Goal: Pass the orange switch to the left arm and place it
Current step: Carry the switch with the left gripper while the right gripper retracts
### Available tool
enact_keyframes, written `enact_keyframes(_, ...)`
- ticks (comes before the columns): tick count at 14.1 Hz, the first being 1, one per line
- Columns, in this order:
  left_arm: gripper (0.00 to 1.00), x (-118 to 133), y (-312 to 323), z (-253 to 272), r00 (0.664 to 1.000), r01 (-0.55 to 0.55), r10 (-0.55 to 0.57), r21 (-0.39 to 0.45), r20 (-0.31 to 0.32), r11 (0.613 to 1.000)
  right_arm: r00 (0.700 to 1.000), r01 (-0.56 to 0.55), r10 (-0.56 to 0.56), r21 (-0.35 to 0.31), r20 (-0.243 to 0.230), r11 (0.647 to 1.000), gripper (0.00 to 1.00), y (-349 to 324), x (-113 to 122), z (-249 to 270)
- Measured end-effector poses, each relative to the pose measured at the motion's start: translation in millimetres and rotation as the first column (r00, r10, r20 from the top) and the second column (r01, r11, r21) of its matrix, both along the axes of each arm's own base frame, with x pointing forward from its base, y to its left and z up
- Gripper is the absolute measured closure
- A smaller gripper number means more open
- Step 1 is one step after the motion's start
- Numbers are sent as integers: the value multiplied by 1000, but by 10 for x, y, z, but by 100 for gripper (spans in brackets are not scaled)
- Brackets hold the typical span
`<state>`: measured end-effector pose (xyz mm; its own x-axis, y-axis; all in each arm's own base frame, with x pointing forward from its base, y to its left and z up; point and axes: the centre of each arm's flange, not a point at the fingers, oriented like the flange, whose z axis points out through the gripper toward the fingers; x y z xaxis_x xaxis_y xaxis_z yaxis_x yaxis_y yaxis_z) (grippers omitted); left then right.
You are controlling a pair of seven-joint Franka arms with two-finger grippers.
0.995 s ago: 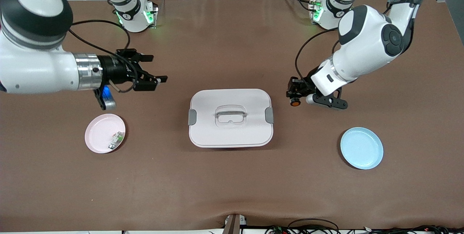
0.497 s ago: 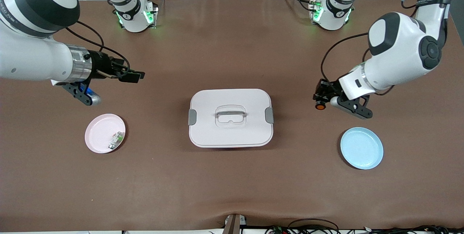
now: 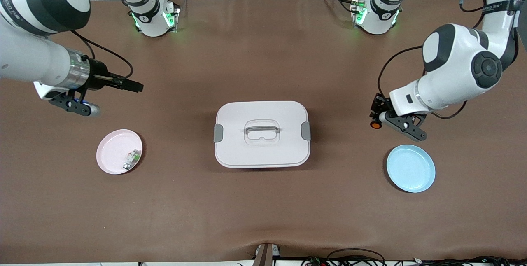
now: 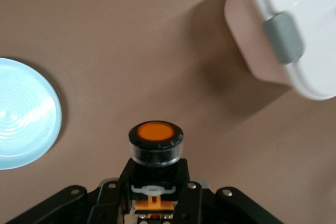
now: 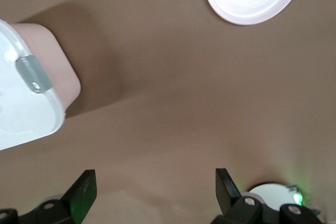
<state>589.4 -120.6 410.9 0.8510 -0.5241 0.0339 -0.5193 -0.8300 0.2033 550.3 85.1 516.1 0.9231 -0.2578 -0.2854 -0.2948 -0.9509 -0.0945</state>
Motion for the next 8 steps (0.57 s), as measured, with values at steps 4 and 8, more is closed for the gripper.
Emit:
enact_keyframes(4, 66, 126, 417, -295, 992, 124, -125, 69, 4, 990, 990, -110, 110, -10, 84, 994, 0, -617, -98, -173)
enact_keyframes(8, 66, 315, 736, -552, 954, 291, -298, 139, 33, 947, 977, -149, 158, -69, 144, 986, 0, -1033, -200, -185)
